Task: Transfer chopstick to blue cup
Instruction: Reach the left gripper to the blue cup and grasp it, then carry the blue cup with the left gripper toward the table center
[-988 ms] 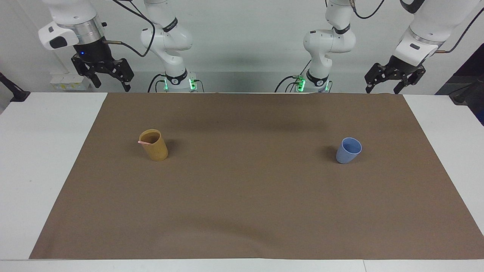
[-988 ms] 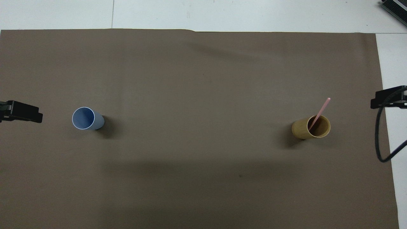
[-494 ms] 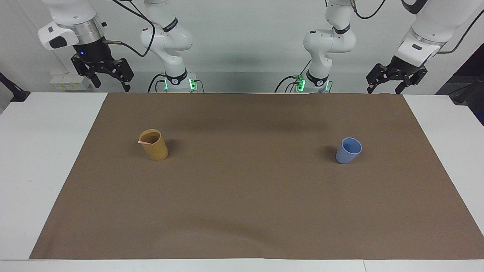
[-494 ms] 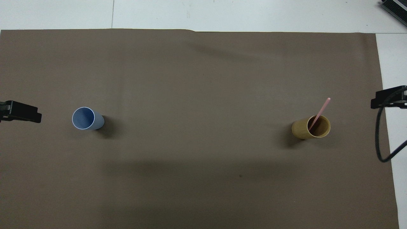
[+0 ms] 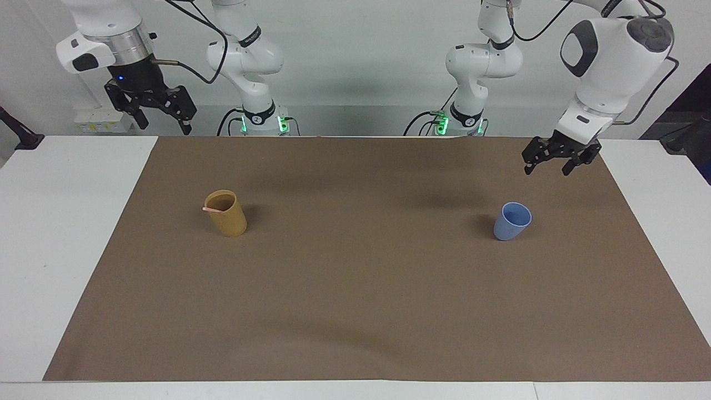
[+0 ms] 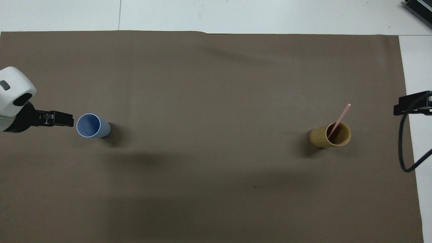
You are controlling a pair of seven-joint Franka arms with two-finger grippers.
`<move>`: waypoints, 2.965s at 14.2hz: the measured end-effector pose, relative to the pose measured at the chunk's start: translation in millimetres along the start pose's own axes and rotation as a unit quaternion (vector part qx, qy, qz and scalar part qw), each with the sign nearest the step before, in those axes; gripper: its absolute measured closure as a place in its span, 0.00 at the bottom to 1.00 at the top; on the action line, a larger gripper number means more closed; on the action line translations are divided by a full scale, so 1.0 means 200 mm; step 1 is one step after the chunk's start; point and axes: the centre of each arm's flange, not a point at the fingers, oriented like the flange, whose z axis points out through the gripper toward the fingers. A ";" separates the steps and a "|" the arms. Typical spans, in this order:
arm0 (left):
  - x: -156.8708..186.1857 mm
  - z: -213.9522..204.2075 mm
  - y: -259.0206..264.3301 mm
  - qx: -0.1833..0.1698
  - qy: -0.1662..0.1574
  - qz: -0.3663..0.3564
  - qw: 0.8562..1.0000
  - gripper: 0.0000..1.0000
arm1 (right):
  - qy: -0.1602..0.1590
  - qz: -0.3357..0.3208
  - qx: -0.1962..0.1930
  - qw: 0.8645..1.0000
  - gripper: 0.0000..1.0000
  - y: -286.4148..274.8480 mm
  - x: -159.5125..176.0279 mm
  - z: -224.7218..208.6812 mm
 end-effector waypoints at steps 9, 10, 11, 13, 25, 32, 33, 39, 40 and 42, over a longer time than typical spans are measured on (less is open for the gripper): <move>-0.04 0.54 -0.10 0.006 0.023 0.030 0.999 0.00 | 0.000 0.000 0.000 1.000 0.00 0.00 0.00 0.00; -0.04 0.59 -0.10 0.006 0.024 0.037 0.999 0.00 | 0.000 0.000 0.000 1.000 0.00 0.00 0.00 0.00; -0.03 0.63 -0.11 0.007 0.023 0.041 0.999 0.00 | 0.000 0.000 0.000 1.000 0.00 0.00 0.00 0.00; -0.03 0.66 -0.12 0.008 0.021 0.048 0.999 0.00 | 0.000 0.000 0.000 1.000 0.00 0.00 0.00 0.00; -0.01 0.67 -0.15 0.010 0.031 0.060 0.998 0.74 | 0.000 0.000 0.000 1.000 0.00 0.00 0.00 0.00; 0.00 0.68 -0.15 0.010 0.033 0.060 0.998 0.95 | 0.000 0.000 0.000 1.000 0.00 0.00 0.00 0.00; 0.00 0.67 -0.14 0.010 0.034 0.061 0.997 0.95 | 0.000 0.000 0.000 1.000 0.00 0.00 0.00 0.00; 0.00 0.66 -0.12 0.009 0.032 0.054 0.998 0.95 | 0.000 0.000 0.000 1.000 0.00 0.00 0.00 0.00; 0.01 0.65 -0.07 0.006 0.022 0.050 0.998 0.95 | 0.000 0.000 0.000 1.000 0.00 0.00 0.00 0.00; 0.03 0.58 0.10 0.002 0.003 0.036 0.999 0.95 | 0.000 0.000 0.000 1.000 0.00 0.00 0.00 0.00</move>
